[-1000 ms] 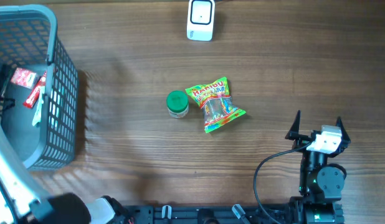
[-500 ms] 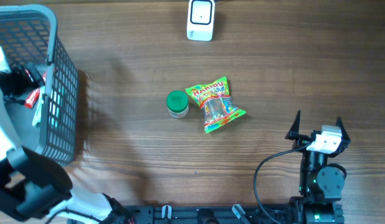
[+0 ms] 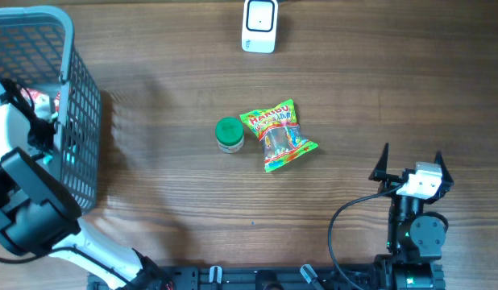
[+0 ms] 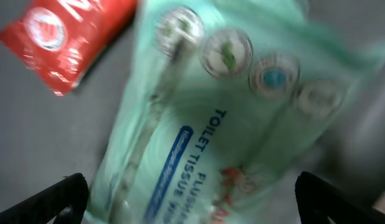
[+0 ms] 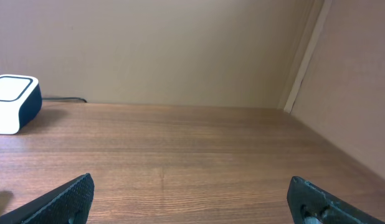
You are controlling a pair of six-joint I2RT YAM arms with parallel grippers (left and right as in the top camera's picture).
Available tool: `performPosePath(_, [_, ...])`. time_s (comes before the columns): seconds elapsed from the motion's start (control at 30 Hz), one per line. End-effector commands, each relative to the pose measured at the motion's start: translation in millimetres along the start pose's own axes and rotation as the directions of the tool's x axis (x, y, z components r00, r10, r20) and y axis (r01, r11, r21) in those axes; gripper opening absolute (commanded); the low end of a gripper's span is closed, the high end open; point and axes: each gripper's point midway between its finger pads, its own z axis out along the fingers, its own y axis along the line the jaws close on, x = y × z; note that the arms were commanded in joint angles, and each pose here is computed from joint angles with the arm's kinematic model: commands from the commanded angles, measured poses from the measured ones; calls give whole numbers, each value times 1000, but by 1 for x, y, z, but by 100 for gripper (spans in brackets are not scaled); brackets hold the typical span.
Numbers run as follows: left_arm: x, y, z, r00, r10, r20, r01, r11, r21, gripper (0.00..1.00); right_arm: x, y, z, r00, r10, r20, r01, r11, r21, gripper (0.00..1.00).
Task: Scan the item barcode
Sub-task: 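Return left gripper to basket and grasp mint-green wipes pack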
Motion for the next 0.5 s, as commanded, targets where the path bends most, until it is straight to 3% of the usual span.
performPosePath(0.0, [8, -2, 19, 999, 19, -50, -18, 1000, 11, 100, 0, 3, 0, 1000, -7, 1, 7, 1000, -17, 100])
performPosePath(0.07, [9, -5, 23, 998, 19, -55, -17, 999, 35, 82, 0, 3, 0, 1000, -7, 1, 7, 1000, -17, 100])
performPosePath(0.1, [10, -6, 23, 998, 19, -57, -17, 999, 36, 50, 0, 3, 0, 1000, -7, 1, 7, 1000, -17, 100])
performPosePath(0.13, [10, -6, 23, 998, 19, -60, -17, 999, 37, 35, 0, 3, 0, 1000, -7, 2, 7, 1000, -17, 100])
performPosePath(0.17, [10, -6, 22, 998, 19, -57, -17, 999, 35, 29, 0, 3, 0, 1000, -6, 2, 6, 1000, -17, 100])
performPosePath(0.33, [0, 1, 5, 1000, -4, -15, 4, 1000, -3, 22, 0, 3, 0, 1000, -7, 2, 7, 1000, -17, 100])
performPosePath(0.47, [-26, 26, -50, 989, -109, 101, 121, 985, -121, 8, 0, 3, 0, 1000, -7, 2, 7, 1000, -17, 100])
